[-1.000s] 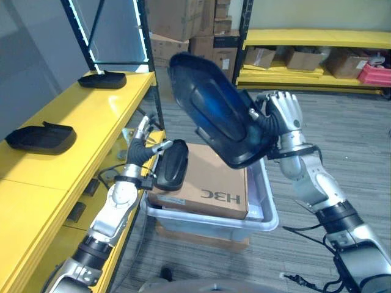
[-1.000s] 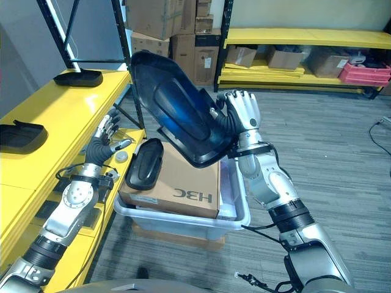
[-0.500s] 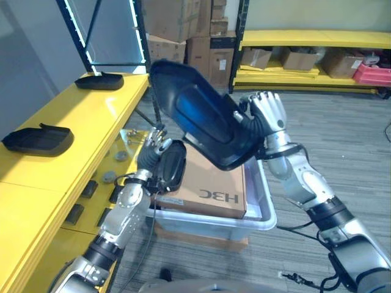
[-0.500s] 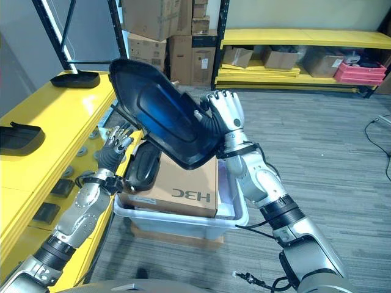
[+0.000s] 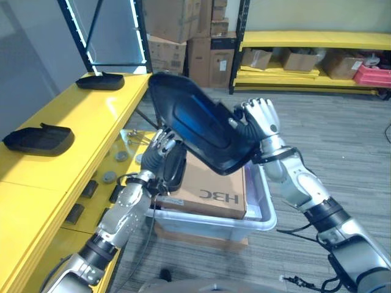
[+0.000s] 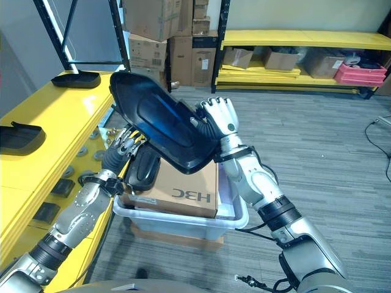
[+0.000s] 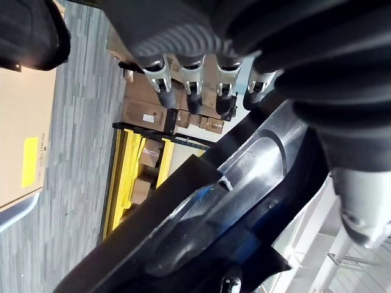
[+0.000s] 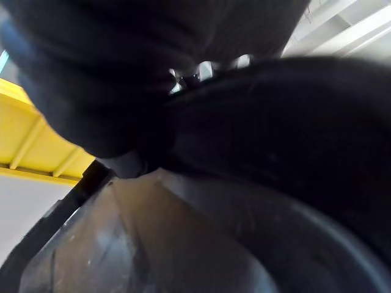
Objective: Move parts from the plastic box to the shelf.
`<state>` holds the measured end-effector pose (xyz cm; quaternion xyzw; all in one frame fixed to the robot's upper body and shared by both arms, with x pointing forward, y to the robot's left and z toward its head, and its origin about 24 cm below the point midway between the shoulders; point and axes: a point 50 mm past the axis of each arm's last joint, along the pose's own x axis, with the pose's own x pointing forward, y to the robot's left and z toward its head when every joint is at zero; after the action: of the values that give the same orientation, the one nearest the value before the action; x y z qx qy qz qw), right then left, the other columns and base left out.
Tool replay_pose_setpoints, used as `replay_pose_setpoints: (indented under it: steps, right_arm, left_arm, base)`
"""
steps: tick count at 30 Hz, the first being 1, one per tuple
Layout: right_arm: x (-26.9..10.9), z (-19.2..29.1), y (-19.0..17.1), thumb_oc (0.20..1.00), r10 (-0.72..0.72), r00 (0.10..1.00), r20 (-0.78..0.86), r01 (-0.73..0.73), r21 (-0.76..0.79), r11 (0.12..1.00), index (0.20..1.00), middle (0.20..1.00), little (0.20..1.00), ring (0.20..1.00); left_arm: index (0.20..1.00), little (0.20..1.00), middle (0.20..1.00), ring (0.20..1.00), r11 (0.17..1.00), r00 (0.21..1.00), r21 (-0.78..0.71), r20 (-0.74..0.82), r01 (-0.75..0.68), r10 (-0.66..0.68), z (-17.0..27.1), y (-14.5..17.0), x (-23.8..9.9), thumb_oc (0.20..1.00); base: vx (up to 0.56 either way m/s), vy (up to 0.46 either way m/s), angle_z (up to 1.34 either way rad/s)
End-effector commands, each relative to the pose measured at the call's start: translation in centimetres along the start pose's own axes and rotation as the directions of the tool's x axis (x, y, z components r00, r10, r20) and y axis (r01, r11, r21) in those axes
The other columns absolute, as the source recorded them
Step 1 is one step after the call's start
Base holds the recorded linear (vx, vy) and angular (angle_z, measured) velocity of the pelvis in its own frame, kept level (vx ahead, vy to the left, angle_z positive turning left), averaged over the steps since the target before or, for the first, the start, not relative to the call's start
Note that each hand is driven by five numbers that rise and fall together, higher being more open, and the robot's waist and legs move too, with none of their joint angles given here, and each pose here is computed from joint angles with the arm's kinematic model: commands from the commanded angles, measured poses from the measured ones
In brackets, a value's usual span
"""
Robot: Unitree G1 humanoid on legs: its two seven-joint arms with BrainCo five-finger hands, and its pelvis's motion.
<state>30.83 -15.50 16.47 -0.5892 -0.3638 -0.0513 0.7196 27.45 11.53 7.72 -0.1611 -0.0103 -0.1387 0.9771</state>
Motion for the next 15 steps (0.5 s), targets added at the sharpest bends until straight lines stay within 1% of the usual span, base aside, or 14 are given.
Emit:
replay_pose_setpoints:
  steps: [1,7,8,9,11,14,15]
  right_arm:
    - [4.3,4.0,-3.2,0.2,-0.176,0.965,0.192,0.165,0.075,0.983,0.2,0.2,0.2,0.2]
    - [4.0,5.1,-3.0,0.2,-0.174,0.958,0.227,0.155,0.097,0.983,0.2,0.2,0.2,0.2]
    - [4.0,5.5,-3.0,0.2,-0.183,0.954,0.237,0.161,0.11,0.981,0.2,0.2,0.2,0.2]
    - [4.0,5.7,-3.0,0.2,-0.185,0.952,0.242,0.161,0.117,0.98,0.2,0.2,0.2,0.2]
    - [4.0,6.0,-3.0,0.2,-0.188,0.95,0.249,0.162,0.124,0.979,0.2,0.2,0.2,0.2]
    - [3.9,7.2,-2.9,0.2,-0.196,0.94,0.281,0.148,0.18,0.972,0.2,0.2,0.2,0.2]
    - [3.7,7.6,-2.8,0.2,-0.194,0.936,0.293,0.137,0.205,0.969,0.2,0.2,0.2,0.2]
  left_arm:
    - [1.0,1.0,1.0,1.0,0.996,0.994,0.048,0.08,0.07,-0.073,2.2,-1.6,2.7,1.0]
    - [1.0,1.0,1.0,1.0,1.0,0.995,0.012,0.102,0.009,-0.01,2.3,-1.4,3.0,1.0]
    - [1.0,1.0,1.0,1.0,0.999,0.992,-0.015,0.12,-0.035,0.037,2.5,-1.1,3.1,1.0]
    - [1.0,1.0,1.0,1.0,0.998,0.991,-0.031,0.12,-0.049,0.052,2.4,-1.2,3.2,1.0]
    - [1.0,1.0,1.0,1.0,0.997,0.99,-0.052,0.126,-0.055,0.061,2.5,-1.2,3.2,1.0]
    - [1.0,1.0,1.0,1.0,0.992,0.984,-0.108,0.154,-0.073,0.089,3.0,-1.5,3.4,1.0]
    - [0.878,0.878,0.878,0.878,0.99,0.983,-0.12,0.163,-0.07,0.089,3.2,-1.6,3.5,0.878]
  base:
    - [0.0,0.0,0.0]
    - [0.0,0.0,0.0]
    - [0.0,0.0,0.0]
    - [0.0,0.0,0.0]
    - [0.0,0.0,0.0]
    - [0.0,0.0,0.0]
    - [0.0,0.0,0.0]
